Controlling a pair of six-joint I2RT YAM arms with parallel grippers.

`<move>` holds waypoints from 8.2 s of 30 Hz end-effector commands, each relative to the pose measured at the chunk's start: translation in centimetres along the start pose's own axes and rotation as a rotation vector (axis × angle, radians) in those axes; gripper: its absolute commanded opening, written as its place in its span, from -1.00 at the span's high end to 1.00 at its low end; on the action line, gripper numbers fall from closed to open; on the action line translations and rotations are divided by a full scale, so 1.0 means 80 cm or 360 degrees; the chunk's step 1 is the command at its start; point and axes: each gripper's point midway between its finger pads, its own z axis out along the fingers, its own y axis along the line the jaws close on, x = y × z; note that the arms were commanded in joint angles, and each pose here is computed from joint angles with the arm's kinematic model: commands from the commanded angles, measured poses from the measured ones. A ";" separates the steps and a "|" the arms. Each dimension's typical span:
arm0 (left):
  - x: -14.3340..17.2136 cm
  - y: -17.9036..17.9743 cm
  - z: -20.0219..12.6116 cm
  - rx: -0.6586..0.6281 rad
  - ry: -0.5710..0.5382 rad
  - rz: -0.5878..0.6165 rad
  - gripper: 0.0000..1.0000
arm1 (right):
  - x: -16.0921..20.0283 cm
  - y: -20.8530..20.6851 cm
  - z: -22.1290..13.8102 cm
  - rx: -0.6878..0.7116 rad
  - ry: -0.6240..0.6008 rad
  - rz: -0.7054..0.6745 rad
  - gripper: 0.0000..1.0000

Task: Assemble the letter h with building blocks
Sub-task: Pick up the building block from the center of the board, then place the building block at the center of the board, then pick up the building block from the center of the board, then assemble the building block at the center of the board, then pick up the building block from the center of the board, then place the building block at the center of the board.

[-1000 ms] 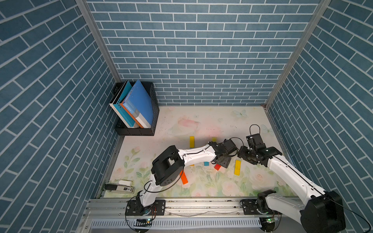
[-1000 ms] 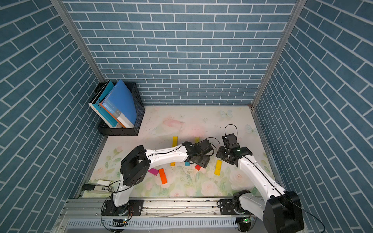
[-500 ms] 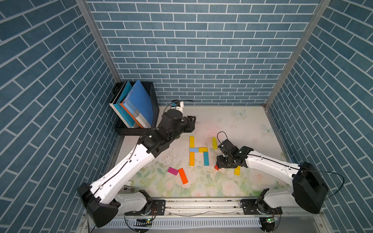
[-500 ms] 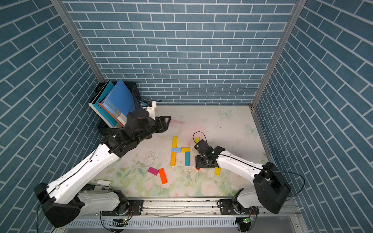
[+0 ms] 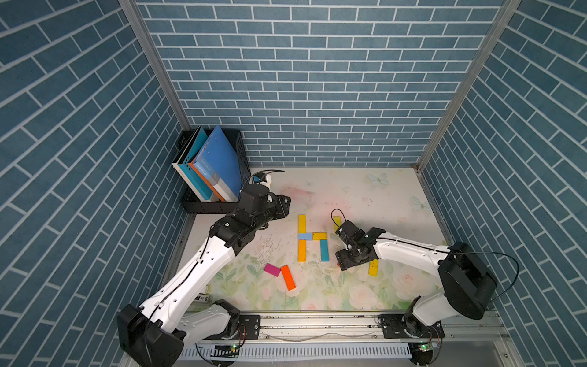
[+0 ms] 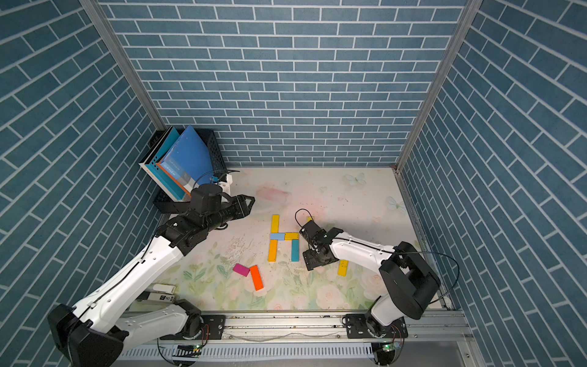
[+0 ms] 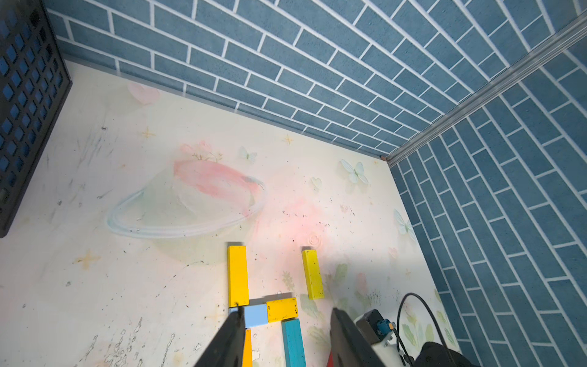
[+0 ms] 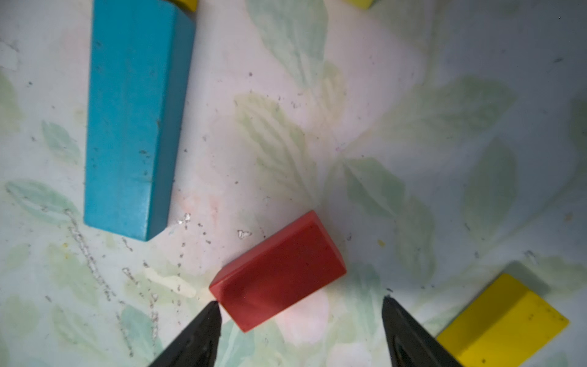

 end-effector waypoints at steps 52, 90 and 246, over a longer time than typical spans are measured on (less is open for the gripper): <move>0.037 0.064 0.026 -0.0186 0.0217 -0.0118 -0.12 | -0.071 -0.036 0.020 -0.0005 -0.0030 0.0287 -0.63; 0.064 0.087 0.043 -0.0251 0.0301 -0.0148 -0.10 | -0.118 -0.030 0.040 0.0041 -0.0052 0.0586 0.33; 0.273 -0.139 0.101 -0.0065 0.0818 0.1079 1.00 | 0.019 -0.198 -0.080 0.0097 -0.0383 0.1412 -0.67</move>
